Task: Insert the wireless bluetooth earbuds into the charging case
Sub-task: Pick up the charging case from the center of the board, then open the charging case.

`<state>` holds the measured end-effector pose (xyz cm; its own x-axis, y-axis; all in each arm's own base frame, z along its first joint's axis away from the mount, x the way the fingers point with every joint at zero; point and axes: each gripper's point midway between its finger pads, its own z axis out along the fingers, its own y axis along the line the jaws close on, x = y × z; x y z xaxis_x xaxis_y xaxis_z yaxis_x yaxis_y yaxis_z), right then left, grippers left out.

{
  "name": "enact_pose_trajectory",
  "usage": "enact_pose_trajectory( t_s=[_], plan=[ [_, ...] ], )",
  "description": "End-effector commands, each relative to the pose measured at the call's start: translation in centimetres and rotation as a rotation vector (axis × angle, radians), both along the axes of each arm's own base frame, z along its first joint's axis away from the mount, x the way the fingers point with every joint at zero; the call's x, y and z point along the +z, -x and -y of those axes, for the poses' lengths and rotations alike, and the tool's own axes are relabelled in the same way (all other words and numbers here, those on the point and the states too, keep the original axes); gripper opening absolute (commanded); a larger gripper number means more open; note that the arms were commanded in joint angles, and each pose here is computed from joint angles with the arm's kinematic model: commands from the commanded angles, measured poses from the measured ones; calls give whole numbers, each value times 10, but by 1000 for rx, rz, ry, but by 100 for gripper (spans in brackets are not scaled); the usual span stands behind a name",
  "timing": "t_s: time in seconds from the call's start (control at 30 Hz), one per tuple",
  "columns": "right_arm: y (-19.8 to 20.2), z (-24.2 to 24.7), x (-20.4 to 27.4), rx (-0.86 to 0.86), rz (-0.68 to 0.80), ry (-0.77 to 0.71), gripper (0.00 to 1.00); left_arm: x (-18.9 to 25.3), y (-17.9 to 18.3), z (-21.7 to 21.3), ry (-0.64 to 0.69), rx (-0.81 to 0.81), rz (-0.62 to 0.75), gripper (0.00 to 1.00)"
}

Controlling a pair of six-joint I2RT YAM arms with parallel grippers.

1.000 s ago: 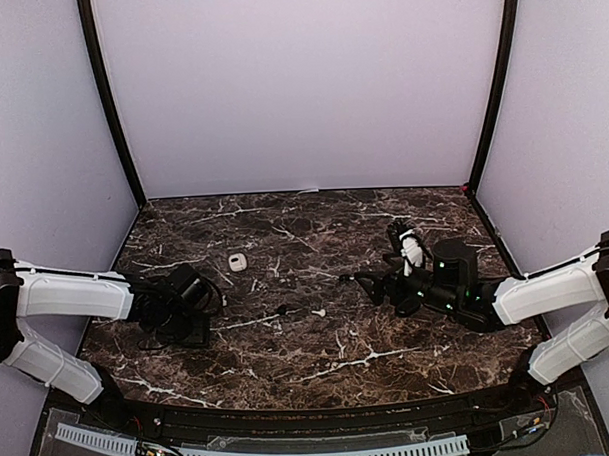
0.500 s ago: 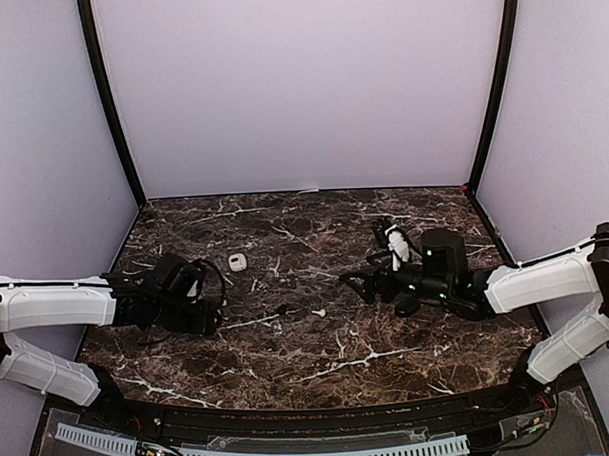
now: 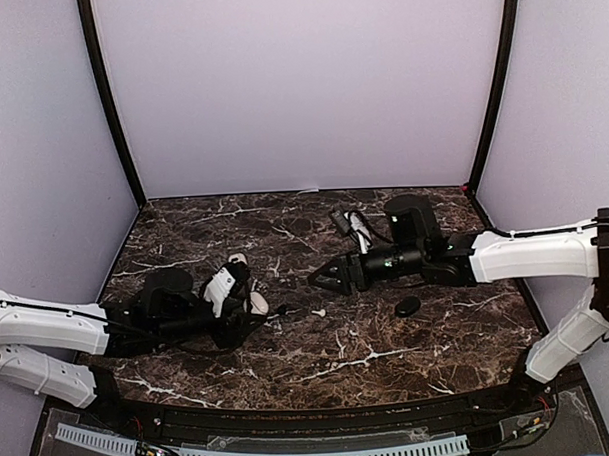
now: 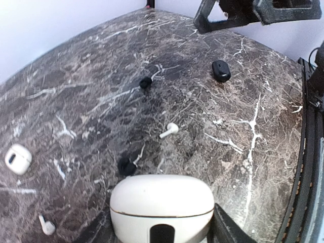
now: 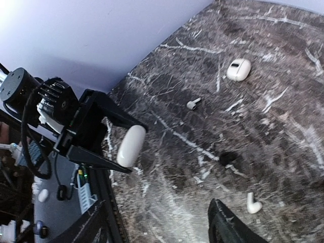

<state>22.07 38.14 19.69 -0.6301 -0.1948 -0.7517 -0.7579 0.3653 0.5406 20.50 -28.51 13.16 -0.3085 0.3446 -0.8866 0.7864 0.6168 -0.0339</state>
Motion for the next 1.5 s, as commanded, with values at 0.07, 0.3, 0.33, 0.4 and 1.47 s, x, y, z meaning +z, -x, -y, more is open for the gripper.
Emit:
enact_pose_trajectory(
  t_s=[0.07,0.3,0.33,0.4,1.47],
  plan=[
    [26,-32,-26,71,-179,87,57,14,-1,24,-5,-156,284,37],
    [34,-56,-45,100,-227,103,56,14,9,32,9,-255,442,37],
    [34,-60,-47,100,-233,105,55,12,11,33,8,-272,459,37],
    [35,-67,-48,107,-245,112,54,8,12,36,-14,-293,468,37],
    [29,-40,-64,37,-260,121,53,1,19,38,6,-323,497,34]
  ],
)
